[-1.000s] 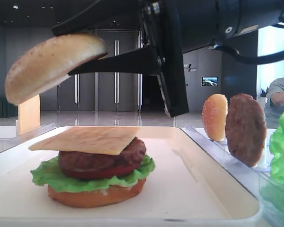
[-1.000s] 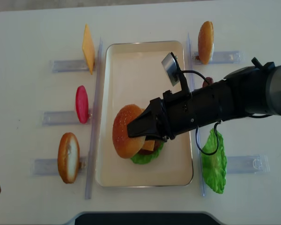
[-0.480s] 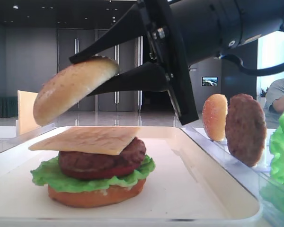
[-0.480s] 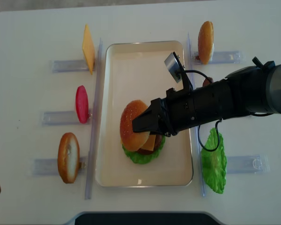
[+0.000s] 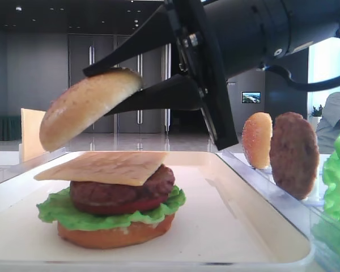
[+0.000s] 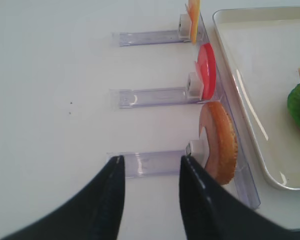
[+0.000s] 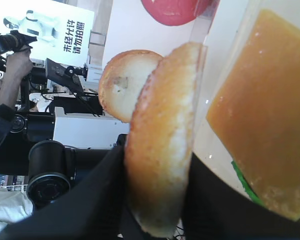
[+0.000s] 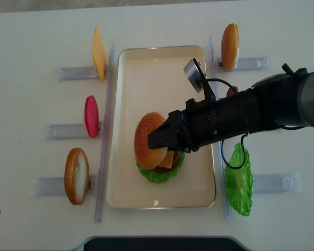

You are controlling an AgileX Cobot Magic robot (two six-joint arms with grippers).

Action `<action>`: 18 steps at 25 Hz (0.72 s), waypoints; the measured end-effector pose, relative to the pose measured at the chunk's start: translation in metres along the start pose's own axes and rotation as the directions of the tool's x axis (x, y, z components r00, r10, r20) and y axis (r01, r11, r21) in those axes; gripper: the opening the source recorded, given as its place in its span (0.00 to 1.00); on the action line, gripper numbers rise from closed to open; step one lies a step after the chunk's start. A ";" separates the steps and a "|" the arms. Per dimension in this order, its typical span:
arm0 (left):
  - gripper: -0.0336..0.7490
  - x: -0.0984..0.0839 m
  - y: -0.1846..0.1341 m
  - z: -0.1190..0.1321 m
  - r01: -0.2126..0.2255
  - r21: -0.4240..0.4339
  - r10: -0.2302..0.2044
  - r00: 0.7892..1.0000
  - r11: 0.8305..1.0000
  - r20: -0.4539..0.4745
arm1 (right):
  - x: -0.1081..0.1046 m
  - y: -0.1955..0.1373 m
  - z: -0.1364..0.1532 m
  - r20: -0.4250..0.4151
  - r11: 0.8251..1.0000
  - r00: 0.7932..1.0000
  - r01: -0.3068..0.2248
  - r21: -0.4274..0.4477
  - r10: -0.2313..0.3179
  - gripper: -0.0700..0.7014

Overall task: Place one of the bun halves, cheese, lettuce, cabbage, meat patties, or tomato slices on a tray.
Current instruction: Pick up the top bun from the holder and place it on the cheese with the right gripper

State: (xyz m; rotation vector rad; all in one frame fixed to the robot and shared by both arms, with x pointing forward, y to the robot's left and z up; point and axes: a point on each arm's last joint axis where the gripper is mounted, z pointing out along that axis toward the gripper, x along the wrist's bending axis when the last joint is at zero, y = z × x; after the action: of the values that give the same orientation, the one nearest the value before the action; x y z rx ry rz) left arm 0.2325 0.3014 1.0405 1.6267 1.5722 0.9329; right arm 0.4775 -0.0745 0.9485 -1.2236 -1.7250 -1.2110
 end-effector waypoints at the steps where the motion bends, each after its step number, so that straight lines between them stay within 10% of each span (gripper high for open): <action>1: 0.40 0.000 0.000 0.000 0.000 0.000 0.000 1.000 1.000 0.000 | 0.000 0.000 0.000 -0.001 1.000 1.000 0.000 0.000 0.000 0.42; 18: 0.40 0.000 0.000 0.000 0.000 0.000 0.000 1.000 1.000 0.000 | -0.004 -0.003 0.004 -0.054 0.999 0.998 -0.040 0.032 0.041 0.42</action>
State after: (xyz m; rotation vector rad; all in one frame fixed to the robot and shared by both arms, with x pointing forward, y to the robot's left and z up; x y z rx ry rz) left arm 0.2325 0.3014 1.0405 1.6267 1.5722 0.9329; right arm 0.4758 -0.0727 0.9427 -1.1909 -1.6658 -1.1788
